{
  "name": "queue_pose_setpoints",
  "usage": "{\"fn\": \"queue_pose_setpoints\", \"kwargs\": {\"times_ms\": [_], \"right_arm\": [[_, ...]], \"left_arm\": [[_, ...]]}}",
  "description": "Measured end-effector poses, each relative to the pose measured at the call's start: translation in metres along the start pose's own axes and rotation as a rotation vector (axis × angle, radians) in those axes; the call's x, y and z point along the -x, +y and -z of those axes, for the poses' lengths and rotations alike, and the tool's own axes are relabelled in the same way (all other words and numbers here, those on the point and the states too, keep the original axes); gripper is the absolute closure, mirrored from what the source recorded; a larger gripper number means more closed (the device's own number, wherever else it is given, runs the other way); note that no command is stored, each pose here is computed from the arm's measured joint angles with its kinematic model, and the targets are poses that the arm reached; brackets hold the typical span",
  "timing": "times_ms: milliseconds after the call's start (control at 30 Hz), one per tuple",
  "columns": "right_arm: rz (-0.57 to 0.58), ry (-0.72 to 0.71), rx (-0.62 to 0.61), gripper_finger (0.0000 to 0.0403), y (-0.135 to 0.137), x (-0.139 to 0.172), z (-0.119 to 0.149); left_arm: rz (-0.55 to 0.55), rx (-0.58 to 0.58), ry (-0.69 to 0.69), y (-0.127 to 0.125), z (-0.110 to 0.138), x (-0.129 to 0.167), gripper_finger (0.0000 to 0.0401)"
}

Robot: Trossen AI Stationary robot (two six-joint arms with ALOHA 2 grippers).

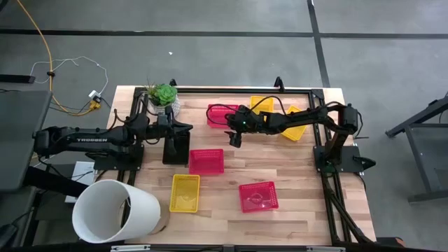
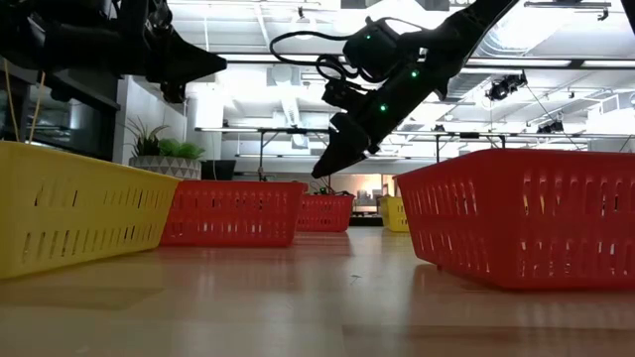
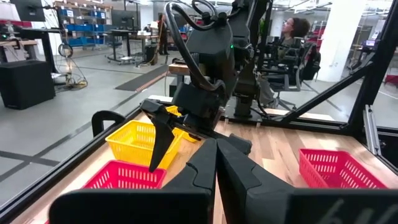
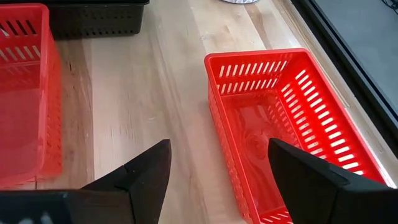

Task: Stack baskets by color
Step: Stack the top red bin on top of the left red bin

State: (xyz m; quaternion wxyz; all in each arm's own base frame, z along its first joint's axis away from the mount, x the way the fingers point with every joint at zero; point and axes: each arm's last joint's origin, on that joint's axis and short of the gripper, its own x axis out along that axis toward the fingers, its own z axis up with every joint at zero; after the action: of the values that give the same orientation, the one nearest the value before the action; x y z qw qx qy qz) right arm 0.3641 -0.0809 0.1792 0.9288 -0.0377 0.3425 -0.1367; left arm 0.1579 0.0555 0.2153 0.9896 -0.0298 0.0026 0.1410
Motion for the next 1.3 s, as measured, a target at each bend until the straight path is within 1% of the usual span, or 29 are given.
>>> {"fn": "queue_pose_setpoints", "kwargs": {"times_ms": [267, 400, 667, 767, 933, 1067, 1200, 1300], "right_arm": [[-0.023, -0.003, 0.0, 0.0147, 0.001, 0.0, 0.0], [-0.035, -0.004, 0.0, 0.0147, 0.001, 0.0, 0.0], [-0.068, -0.005, 0.002, 0.0147, 0.0, 0.0, 0.0], [-0.031, 0.005, 0.021, 0.0147, 0.0, -0.005, 0.003], [0.045, 0.044, 0.022, 0.0147, -0.003, -0.019, 0.014], [0.096, 0.045, 0.02, 0.0147, -0.007, -0.026, 0.017], [0.102, 0.066, 0.03, 0.0147, -0.011, -0.029, 0.021], [0.092, 0.079, 0.026, 0.0161, -0.013, -0.032, 0.025]], "left_arm": [[0.002, 0.0, -0.008, 0.0, -0.001, 0.0, 0.0401], [0.035, 0.001, -0.027, -0.001, -0.003, 0.0, 0.0401], [0.036, 0.013, -0.028, -0.001, -0.003, 0.0, 0.0401], [0.036, 0.016, -0.028, -0.001, -0.003, 0.0, 0.0401], [0.036, 0.016, -0.025, -0.001, -0.003, 0.0, 0.0401], [0.037, 0.017, -0.019, -0.001, -0.002, 0.0, 0.0401], [0.037, 0.017, -0.019, -0.001, -0.002, 0.0, 0.0401], [0.037, 0.021, -0.019, -0.001, -0.002, 0.0, 0.0401]]}}
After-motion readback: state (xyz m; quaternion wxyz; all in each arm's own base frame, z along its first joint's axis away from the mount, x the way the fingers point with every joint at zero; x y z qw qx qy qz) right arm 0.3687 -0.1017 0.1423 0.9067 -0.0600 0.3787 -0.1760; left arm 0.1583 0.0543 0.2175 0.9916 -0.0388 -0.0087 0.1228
